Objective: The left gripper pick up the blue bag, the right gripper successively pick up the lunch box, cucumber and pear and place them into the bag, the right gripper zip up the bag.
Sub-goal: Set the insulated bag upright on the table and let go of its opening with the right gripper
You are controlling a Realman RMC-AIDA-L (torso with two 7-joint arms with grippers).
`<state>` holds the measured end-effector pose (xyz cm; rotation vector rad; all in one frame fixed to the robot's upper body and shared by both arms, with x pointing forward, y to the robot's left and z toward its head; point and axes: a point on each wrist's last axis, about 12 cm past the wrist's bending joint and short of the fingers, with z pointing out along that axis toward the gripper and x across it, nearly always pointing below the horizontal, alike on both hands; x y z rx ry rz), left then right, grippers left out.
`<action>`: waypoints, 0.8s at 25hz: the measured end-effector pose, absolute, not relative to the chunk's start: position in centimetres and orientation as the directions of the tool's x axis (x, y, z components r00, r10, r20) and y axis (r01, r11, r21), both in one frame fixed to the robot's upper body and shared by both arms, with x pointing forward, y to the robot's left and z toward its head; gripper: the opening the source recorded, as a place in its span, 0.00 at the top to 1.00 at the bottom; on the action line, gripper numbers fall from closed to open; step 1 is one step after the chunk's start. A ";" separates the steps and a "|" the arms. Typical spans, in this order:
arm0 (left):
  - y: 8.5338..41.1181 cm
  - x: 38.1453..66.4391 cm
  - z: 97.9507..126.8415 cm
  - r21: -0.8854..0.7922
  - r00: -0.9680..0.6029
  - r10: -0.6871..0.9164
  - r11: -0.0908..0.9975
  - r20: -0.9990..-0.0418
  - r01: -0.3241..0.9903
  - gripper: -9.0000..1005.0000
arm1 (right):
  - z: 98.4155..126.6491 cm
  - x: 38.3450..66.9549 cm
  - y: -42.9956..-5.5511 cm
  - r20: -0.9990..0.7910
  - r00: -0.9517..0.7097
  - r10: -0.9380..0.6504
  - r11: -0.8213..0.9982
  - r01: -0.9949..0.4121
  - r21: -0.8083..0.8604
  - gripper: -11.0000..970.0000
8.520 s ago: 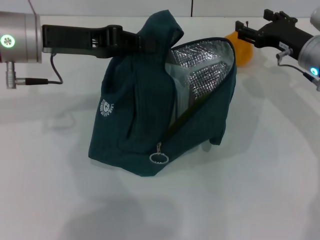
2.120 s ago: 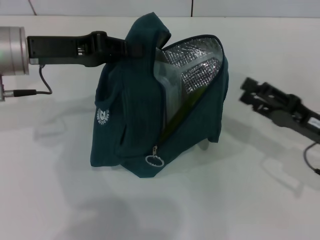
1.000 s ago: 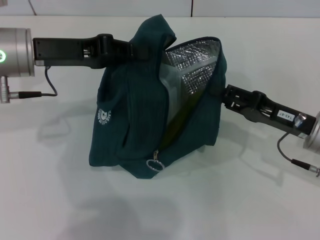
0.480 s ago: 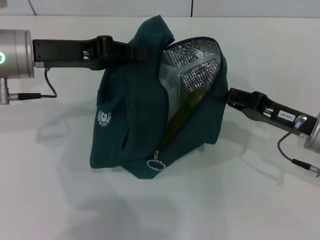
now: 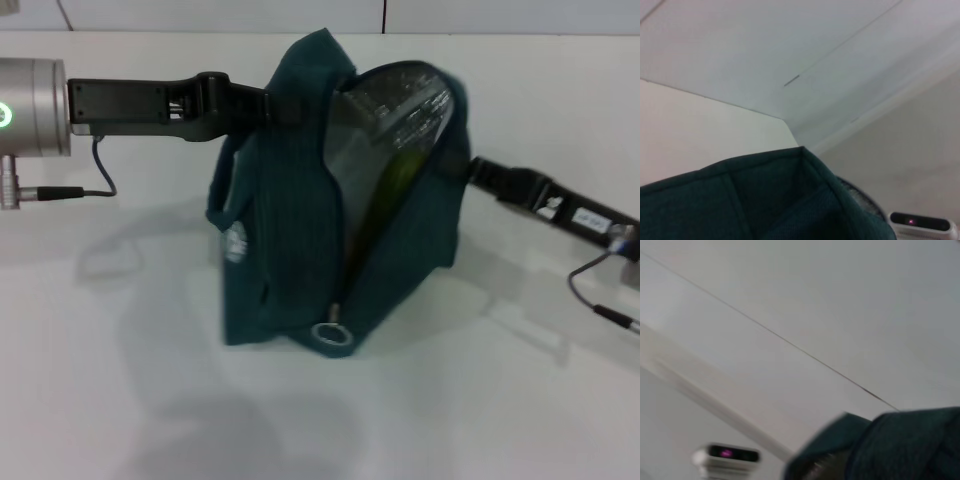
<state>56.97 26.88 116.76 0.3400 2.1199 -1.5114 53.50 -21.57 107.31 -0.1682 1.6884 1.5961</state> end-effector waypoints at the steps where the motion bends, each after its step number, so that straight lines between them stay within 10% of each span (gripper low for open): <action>1: 26.8 56.9 116.8 -0.808 -0.840 -0.086 0.342 -0.536 0.480 0.94 | 107.7 53.3 -21.8 -0.624 -0.659 0.420 0.184 -0.612 0.769 0.86; 20: 22.0 56.8 113.7 -0.873 -0.889 -0.058 0.228 -0.453 0.430 0.94 | 109.2 50.2 -27.5 -0.682 -0.576 0.450 0.129 -0.714 0.688 0.93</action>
